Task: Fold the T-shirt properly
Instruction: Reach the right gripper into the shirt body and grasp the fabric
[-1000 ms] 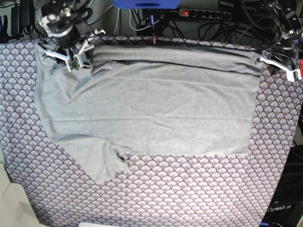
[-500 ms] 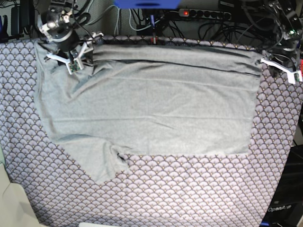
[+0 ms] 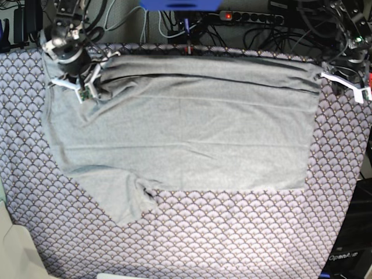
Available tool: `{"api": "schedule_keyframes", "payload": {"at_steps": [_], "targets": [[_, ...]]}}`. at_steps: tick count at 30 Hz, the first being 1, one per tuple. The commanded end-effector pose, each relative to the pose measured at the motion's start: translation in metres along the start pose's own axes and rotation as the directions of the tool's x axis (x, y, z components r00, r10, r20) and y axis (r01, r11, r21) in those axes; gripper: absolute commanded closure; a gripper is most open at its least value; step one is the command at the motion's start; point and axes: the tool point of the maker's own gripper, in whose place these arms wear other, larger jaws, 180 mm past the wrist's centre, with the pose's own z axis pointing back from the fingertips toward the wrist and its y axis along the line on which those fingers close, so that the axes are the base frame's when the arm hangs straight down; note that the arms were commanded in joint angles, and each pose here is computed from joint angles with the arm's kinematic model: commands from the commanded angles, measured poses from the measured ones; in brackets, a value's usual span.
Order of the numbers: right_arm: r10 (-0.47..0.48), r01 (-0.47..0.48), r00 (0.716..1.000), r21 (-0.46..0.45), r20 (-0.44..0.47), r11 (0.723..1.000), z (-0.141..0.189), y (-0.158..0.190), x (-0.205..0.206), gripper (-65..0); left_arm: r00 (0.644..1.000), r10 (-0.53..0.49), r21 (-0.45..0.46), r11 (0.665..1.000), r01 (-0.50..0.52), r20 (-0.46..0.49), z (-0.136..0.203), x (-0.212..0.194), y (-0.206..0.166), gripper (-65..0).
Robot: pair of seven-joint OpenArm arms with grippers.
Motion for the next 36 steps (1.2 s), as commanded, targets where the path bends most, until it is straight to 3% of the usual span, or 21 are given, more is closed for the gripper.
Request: {"api": "schedule_keyframes", "payload": {"at_steps": [1,6,11,16,21,27,31,36], "targets": [[0.016,-0.015,0.998,-0.017,0.057,1.000,0.003,-0.006,0.018,0.0,0.999,-0.012,0.006,1.000,0.012,0.044,0.003,0.014,0.004,0.0],[0.073,-0.069,0.990,-0.040,0.124,0.997,0.005,-0.009,0.051,0.0,0.999,-0.012,0.006,1.000,0.012,0.042,0.004,0.013,0.004,0.0],[0.164,-0.160,0.978,-0.041,0.128,0.986,-0.006,-0.001,0.070,0.0,0.999,-0.015,0.008,1.000,0.015,0.035,0.005,0.010,0.005,0.0],[0.221,-0.231,0.957,0.032,0.190,0.973,-0.014,0.034,0.095,-0.2,1.000,-0.017,0.010,1.000,0.017,0.023,0.007,0.005,0.006,0.0],[0.235,-0.250,0.943,0.038,0.234,0.967,-0.025,0.037,0.119,-0.4,1.000,-0.020,0.015,1.000,0.020,0.003,0.010,-0.003,0.009,0.0],[0.323,-0.323,0.930,-0.027,0.177,0.946,-0.049,0.016,0.130,-5.0,1.000,-0.020,0.015,1.000,0.020,0.002,0.010,-0.003,0.009,0.0],[0.330,-0.327,0.926,-0.044,0.184,0.944,-0.052,0.010,0.139,-6.5,1.000,-0.024,0.017,1.000,0.024,-0.009,0.012,-0.007,0.010,0.0],[0.328,-0.326,0.926,-0.046,0.187,0.944,-0.052,0.010,0.141,-6.4,0.997,-0.057,0.012,0.998,0.056,0.046,0.020,0.014,0.003,0.0]]}}
